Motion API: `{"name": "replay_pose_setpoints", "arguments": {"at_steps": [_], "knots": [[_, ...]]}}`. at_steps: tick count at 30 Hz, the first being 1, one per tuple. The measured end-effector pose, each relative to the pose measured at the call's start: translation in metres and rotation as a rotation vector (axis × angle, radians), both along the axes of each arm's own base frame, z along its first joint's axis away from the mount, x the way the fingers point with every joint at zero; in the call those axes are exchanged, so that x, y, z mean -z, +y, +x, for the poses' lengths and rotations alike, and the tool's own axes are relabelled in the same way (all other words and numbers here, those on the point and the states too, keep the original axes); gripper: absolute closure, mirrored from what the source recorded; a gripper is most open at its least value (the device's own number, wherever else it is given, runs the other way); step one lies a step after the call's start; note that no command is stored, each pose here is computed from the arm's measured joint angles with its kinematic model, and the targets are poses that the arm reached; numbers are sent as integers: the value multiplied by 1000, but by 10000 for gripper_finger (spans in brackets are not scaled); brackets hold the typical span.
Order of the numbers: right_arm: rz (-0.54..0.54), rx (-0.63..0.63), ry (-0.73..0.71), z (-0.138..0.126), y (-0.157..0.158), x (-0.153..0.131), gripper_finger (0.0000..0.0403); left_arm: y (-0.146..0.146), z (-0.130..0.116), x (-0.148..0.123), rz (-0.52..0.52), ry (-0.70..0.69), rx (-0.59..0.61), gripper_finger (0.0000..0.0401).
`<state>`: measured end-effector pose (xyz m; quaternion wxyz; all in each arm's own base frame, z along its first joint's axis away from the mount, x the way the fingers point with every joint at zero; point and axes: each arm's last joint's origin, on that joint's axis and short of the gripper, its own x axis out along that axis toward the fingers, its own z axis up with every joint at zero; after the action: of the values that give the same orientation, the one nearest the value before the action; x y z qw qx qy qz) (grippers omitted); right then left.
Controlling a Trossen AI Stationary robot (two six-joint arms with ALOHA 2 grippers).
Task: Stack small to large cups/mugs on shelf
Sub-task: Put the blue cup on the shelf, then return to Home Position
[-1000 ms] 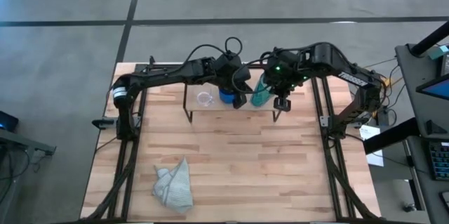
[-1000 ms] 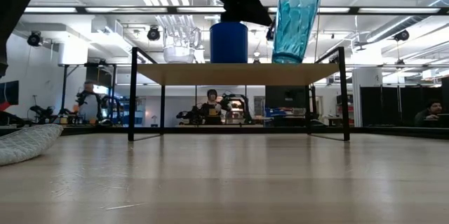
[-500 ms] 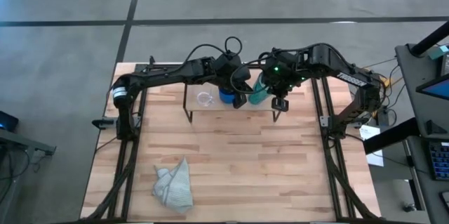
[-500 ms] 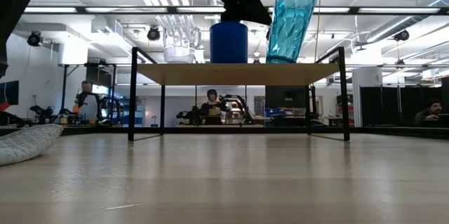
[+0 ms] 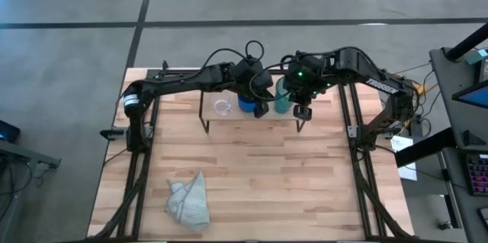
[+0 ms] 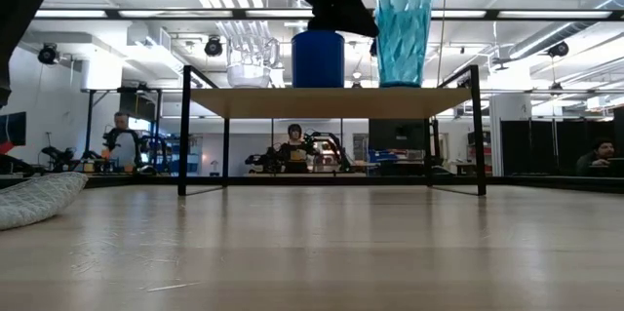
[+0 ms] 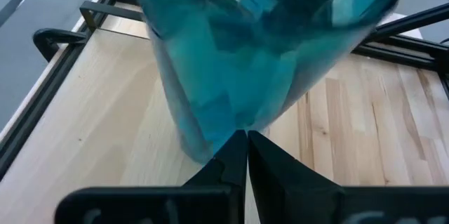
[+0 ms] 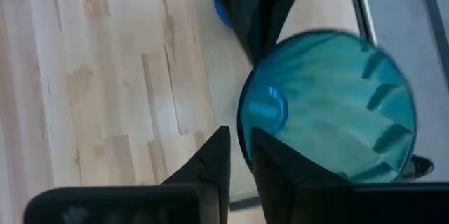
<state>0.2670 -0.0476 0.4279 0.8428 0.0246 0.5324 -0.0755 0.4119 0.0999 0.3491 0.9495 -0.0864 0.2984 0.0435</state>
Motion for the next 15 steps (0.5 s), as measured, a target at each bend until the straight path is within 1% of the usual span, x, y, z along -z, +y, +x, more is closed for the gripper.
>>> {"name": "replay_pose_setpoints", "arguments": {"at_steps": [4, 7, 15], "knots": [[-12, -5, -55, 5, -1, -3, 353, 1, 4, 5, -8, 7, 8, 401], [-22, -21, -63, 6, -1, -3, 353, 1, 4, 7, -9, 11, 8, 401], [-22, -17, -73, 5, -1, -5, 354, 2, -3, -5, -3, -13, 2, 401]]}}
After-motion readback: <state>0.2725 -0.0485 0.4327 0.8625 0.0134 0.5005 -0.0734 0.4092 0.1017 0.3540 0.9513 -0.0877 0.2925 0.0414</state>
